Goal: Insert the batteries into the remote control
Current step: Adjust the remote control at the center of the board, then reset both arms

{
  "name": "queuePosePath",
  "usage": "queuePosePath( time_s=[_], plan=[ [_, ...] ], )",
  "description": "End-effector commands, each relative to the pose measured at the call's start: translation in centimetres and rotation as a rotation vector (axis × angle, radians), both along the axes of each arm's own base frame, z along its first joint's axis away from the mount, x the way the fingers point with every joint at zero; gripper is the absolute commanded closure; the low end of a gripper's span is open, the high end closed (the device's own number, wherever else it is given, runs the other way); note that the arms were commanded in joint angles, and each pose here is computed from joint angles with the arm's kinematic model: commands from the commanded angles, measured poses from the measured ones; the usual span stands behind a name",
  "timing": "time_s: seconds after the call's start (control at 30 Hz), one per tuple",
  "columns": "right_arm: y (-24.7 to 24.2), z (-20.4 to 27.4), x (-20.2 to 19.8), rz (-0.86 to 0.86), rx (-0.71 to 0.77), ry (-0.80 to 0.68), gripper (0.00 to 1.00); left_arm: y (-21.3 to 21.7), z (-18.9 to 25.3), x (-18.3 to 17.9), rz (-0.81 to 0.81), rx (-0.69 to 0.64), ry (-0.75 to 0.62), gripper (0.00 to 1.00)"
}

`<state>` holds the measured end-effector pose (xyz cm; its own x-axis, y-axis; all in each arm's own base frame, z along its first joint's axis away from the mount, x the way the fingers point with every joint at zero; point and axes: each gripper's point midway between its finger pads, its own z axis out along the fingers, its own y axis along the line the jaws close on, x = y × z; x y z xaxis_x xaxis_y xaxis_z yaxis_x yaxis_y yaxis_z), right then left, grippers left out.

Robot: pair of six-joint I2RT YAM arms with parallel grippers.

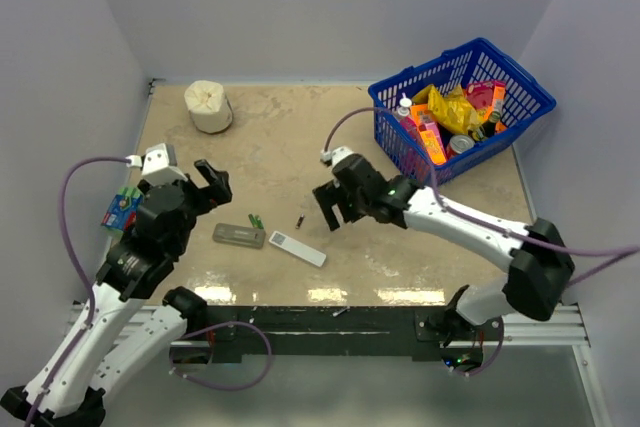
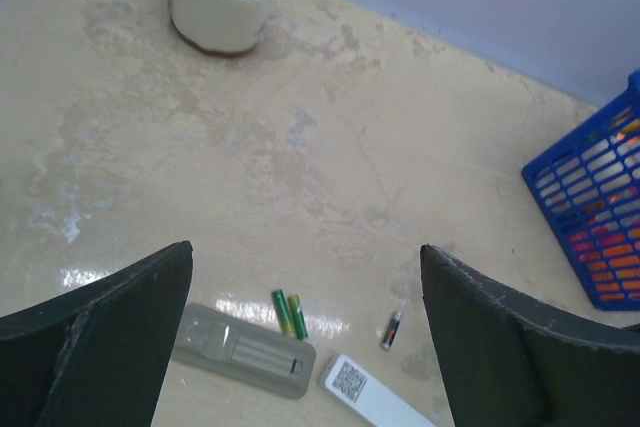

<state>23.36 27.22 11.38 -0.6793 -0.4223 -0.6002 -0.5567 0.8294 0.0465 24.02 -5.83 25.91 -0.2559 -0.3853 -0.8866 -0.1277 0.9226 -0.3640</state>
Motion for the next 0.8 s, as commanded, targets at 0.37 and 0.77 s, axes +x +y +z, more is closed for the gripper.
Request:
queuePosePath(
  time_s=[0.37, 0.77],
  plan=[
    [-15.8, 27.7, 5.0, -0.754, 0.289, -0.803, 0.02, 7.8, 20.6, -4.0, 0.236, 0.105, -0.562, 0.0],
    [-24.3, 33.3, -0.1, -0.916, 0.442, -1.019, 0.02, 11.8, 23.8, -7.3, 0.421, 0.05, -0.739, 0.0]
  ],
)
